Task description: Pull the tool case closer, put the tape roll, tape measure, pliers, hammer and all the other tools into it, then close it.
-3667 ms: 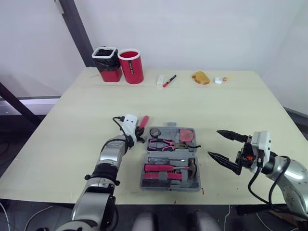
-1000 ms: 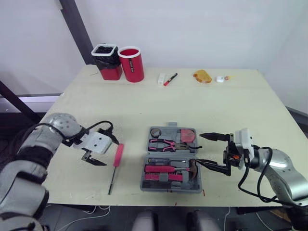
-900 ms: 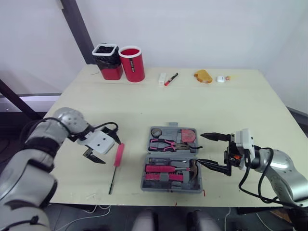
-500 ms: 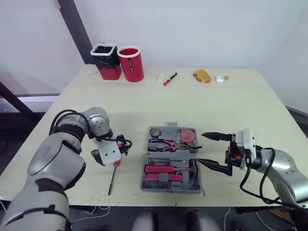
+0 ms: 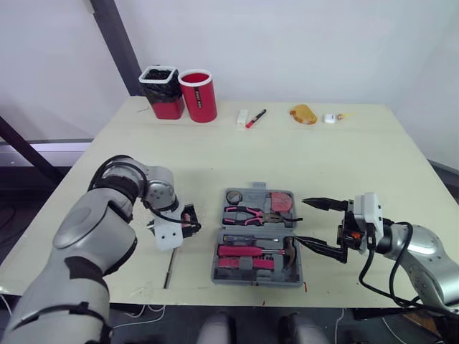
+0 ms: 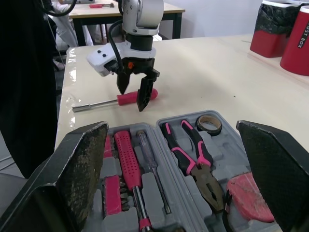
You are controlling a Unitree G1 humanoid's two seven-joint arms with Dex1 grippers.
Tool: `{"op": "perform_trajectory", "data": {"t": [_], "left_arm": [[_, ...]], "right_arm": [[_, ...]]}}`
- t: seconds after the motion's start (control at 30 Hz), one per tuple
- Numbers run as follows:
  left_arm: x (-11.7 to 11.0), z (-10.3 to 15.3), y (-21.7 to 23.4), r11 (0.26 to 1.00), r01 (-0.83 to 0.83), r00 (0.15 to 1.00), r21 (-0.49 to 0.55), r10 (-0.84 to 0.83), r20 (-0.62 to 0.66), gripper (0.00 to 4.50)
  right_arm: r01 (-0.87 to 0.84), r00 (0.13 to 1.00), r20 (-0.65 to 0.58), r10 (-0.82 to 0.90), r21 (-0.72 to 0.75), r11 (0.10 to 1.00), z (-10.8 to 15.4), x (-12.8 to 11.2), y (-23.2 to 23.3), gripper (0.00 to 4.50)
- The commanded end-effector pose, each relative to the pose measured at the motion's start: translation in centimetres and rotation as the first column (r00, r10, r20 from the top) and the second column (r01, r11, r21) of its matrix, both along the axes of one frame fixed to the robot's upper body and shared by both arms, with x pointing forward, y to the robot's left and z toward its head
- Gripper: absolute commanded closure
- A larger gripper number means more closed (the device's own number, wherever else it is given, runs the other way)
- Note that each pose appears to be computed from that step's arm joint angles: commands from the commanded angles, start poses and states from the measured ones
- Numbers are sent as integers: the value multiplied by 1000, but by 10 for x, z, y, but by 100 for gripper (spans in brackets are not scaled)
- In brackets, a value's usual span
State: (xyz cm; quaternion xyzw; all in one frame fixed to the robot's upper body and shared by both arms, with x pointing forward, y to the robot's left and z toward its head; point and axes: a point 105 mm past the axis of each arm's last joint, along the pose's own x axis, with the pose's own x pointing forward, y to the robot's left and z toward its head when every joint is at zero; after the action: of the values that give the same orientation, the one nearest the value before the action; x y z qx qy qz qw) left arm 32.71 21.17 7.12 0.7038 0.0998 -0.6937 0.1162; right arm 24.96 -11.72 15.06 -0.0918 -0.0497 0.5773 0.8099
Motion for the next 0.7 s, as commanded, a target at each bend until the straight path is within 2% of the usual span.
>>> {"op": "perform_trajectory", "data": {"t": [0.03, 0.17, 0.2, 0.43, 0.7], "left_arm": [[-15, -19, -1, 999, 41, 996, -2, -41, -76, 190], [-21, -23, 0, 998, 55, 992, -10, -56, -110, 372], [-23, -23, 2, 998, 56, 992, -6, -57, -116, 397], [-34, -17, 27, 999, 21, 986, 42, -13, -168, 396], [-24, 19, 45, 992, -125, 989, -32, 122, -80, 396]], "right_arm": [[4, 998, 57, -5, 8, 1000, 12, -1, -2, 0], [5, 998, 57, -6, 7, 1000, 11, 0, -2, 0], [6, 998, 57, -6, 7, 1000, 11, 0, -2, 0], [6, 998, 58, -6, 7, 1000, 10, 1, -1, 0], [0, 998, 59, -1, 12, 1000, 11, 2, 1, 0]]}}
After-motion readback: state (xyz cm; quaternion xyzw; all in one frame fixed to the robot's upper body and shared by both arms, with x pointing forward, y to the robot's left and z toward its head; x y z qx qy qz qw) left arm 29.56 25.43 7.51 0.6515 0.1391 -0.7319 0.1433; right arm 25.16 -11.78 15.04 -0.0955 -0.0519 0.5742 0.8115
